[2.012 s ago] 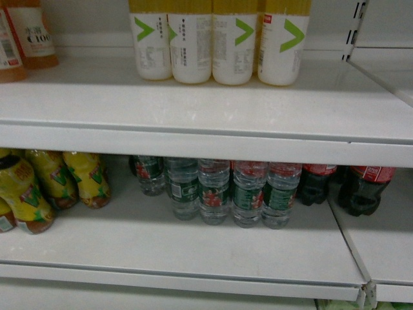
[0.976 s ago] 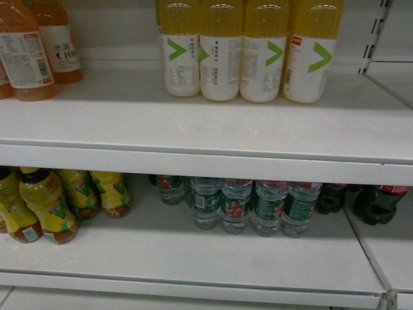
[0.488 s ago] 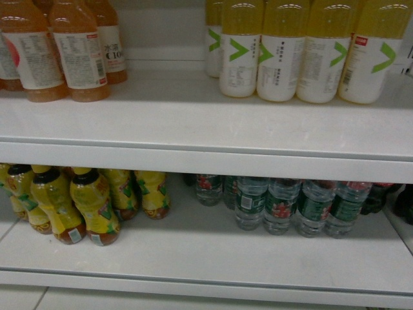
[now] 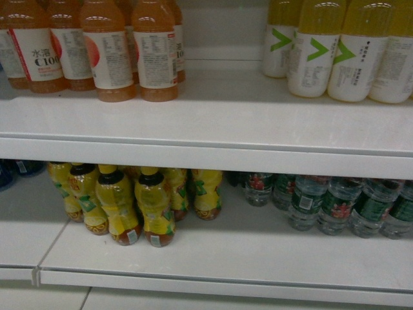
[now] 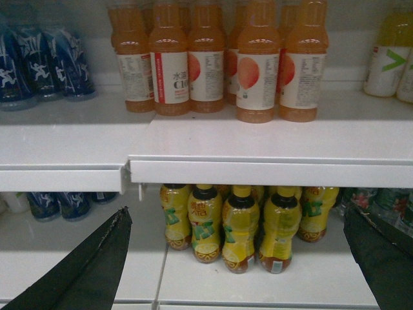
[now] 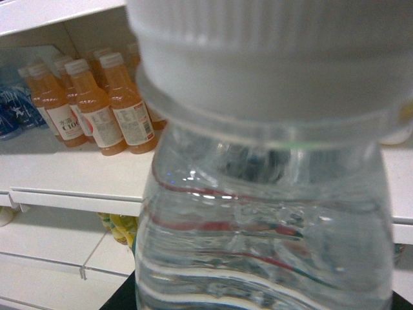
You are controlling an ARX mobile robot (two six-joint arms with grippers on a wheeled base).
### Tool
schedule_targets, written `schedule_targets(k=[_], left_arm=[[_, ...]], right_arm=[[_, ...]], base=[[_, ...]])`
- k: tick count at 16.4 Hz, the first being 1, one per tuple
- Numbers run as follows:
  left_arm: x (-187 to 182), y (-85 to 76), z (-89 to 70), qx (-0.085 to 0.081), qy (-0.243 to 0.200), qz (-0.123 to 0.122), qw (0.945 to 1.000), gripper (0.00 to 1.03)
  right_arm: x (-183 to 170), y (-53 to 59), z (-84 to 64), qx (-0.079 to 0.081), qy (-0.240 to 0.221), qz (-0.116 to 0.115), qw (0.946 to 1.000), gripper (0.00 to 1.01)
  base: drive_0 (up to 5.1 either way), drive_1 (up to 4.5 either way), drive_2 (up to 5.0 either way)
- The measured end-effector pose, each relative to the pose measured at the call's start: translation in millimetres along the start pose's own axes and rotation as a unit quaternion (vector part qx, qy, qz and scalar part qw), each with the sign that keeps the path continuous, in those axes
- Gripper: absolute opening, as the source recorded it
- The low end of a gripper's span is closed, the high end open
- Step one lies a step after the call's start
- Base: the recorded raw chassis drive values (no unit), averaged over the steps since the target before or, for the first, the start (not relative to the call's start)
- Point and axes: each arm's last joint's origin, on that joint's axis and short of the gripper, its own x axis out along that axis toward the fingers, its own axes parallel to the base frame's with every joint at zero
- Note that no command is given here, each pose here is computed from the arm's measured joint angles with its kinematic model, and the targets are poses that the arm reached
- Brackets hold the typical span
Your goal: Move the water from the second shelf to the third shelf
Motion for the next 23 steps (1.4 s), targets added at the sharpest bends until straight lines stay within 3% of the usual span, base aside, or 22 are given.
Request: schedule_targets(k=[23], left_arm=[[0.0, 0.0, 0.0, 0.000, 0.000, 0.000, 1.0000, 0.98]], right_arm=[[0.4, -0.1, 0.0, 0.000, 0.000, -0.001, 1.0000, 0.42]], base=[[-4.6, 2.19, 2.2]])
